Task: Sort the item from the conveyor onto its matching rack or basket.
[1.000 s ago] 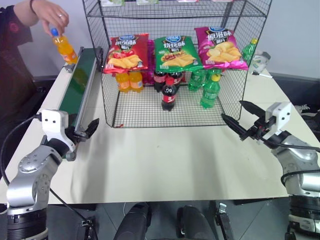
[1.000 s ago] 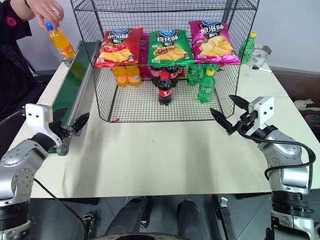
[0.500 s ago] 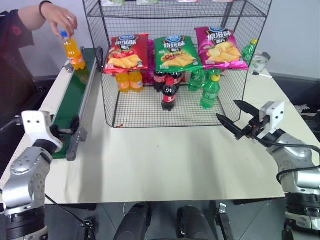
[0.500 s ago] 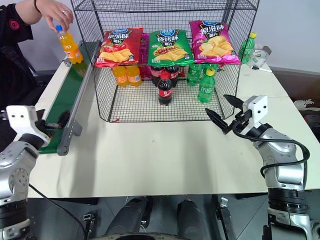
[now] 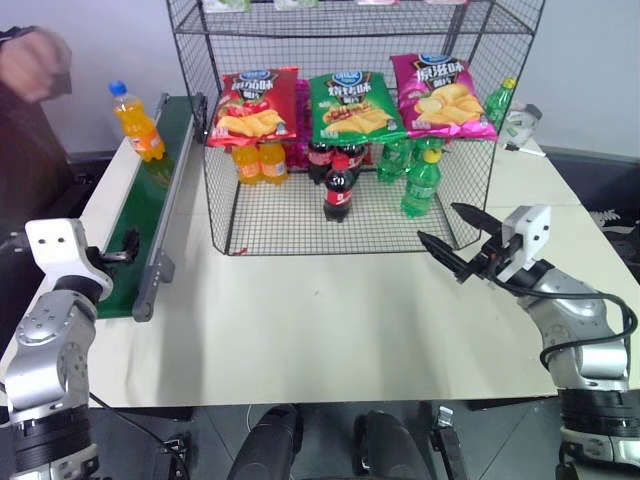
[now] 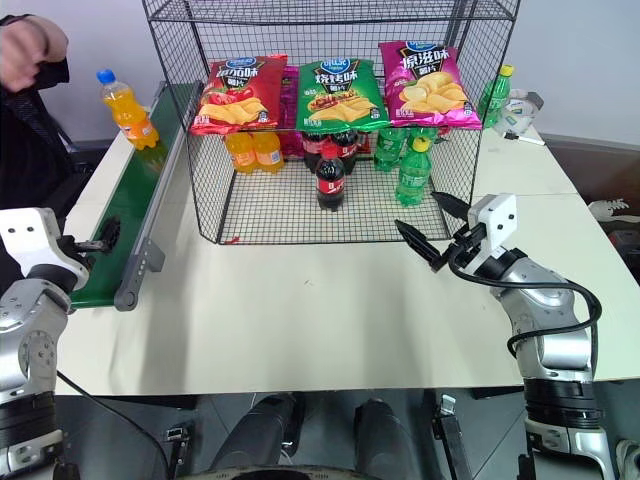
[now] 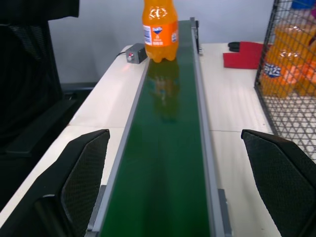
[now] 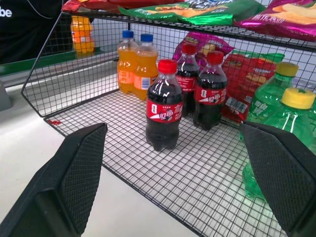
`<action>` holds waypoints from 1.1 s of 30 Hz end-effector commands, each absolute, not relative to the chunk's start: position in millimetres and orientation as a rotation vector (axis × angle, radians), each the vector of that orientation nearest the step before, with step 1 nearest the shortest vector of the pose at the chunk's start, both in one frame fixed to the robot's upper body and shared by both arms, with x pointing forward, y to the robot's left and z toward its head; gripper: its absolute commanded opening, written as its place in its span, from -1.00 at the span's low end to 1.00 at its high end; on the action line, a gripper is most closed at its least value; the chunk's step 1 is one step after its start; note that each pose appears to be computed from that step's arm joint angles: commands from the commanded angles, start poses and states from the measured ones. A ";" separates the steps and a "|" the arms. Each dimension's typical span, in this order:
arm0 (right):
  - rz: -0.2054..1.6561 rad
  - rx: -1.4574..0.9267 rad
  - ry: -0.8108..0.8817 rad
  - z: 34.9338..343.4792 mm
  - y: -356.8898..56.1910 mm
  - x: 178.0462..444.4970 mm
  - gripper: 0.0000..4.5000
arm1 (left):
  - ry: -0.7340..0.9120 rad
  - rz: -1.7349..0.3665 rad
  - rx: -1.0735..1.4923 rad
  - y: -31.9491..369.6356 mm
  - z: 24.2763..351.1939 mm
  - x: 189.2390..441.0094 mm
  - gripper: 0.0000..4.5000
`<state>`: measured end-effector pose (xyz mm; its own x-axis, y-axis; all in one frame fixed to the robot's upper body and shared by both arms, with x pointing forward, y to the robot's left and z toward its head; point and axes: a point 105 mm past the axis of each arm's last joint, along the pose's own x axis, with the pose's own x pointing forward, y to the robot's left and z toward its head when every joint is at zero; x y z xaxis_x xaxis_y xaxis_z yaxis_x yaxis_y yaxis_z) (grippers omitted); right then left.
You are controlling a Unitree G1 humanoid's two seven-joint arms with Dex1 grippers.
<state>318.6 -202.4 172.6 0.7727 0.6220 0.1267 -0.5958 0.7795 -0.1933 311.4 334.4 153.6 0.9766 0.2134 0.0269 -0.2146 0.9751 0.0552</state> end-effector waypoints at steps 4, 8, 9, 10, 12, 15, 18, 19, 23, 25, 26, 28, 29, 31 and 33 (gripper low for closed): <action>0.690 -0.167 -0.251 189.9 -192.6 314.9 1.00 | -0.079 0.281 0.086 347.3 167.0 309.6 0.99; 0.716 -0.164 -0.245 190.1 -187.8 313.6 1.00 | -0.082 0.289 0.088 348.4 166.0 309.6 0.99; 0.727 -0.163 -0.244 190.2 -185.8 312.9 1.00 | -0.083 0.290 0.088 348.7 165.7 309.7 0.99; 0.741 -0.160 -0.244 190.7 -182.6 311.8 1.00 | -0.083 0.292 0.089 349.1 165.4 309.8 0.99; 0.765 -0.155 -0.244 191.6 -177.1 310.0 1.00 | -0.085 0.294 0.089 349.5 165.1 310.1 0.99; 0.875 -0.138 -0.237 192.0 -150.6 298.2 1.00 | -0.089 0.293 0.088 349.7 164.6 311.8 0.99; 0.986 -0.114 -0.228 192.3 -124.5 282.4 1.00 | -0.094 0.293 0.086 350.8 165.1 314.0 0.99; 1.009 -0.106 -0.226 192.5 -118.8 278.6 1.00 | -0.095 0.293 0.085 351.1 165.4 314.4 0.99; 1.082 -0.084 -0.225 192.1 -98.3 264.1 1.00 | -0.101 0.295 0.086 352.4 165.5 314.5 0.99; 1.096 -0.071 -0.227 192.1 -93.5 260.4 1.00 | -0.107 0.303 0.088 354.6 166.3 313.6 0.99; 1.100 -0.066 -0.227 191.9 -91.9 259.2 1.00 | -0.111 0.310 0.089 356.0 167.1 313.1 0.99; 1.105 -0.058 -0.226 190.7 -89.7 258.4 1.00 | -0.121 0.324 0.093 359.1 169.0 312.2 0.99; 1.106 -0.055 -0.225 189.6 -88.7 258.4 1.00 | -0.124 0.332 0.096 360.9 169.7 311.7 0.99; 1.107 -0.051 -0.224 188.2 -87.5 259.0 1.00 | -0.129 0.344 0.096 363.5 170.4 311.3 0.99; 1.108 -0.049 -0.224 187.6 -86.8 259.1 1.00 | -0.133 0.347 0.094 364.1 170.6 311.7 0.99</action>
